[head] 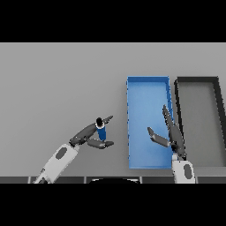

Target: Pick up the blue pipe and place it into the blue bin.

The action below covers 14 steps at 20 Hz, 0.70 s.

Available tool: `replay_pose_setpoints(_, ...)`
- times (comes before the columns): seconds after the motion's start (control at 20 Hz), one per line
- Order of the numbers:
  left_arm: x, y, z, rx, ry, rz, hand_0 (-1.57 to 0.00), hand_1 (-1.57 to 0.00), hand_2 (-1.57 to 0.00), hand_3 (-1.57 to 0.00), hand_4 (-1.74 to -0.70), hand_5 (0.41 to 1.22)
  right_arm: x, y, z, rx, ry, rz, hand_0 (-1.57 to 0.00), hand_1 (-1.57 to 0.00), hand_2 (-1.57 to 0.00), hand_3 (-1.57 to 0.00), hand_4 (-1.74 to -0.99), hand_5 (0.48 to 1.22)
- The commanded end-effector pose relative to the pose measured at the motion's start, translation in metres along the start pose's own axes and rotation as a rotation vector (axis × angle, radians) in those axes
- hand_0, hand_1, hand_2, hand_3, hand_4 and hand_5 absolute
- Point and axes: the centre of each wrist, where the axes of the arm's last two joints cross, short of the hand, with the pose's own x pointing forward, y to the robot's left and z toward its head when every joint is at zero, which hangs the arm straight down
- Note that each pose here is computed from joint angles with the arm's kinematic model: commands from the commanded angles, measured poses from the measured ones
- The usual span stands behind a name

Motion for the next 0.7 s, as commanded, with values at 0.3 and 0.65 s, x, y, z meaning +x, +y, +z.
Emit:
replay_pose_setpoints(0.3,-0.003,-0.012,-0.012,0.066,-0.060,0.148,-0.85,-0.94,-1.01,-1.00,-1.48,0.969,-0.006,0.000,-0.002,-0.007,-0.001,0.001,0.00,0.00,0.00,0.00,-1.261,0.609)
replay_pose_setpoints(0.65,0.004,-0.026,-0.015,0.080,-0.162,0.100,-1.42,-1.44,-1.45,-1.37,-1.68,1.168,-0.001,-0.001,-0.004,0.011,-0.010,0.018,0.00,0.00,0.00,0.00,-1.250,0.622)
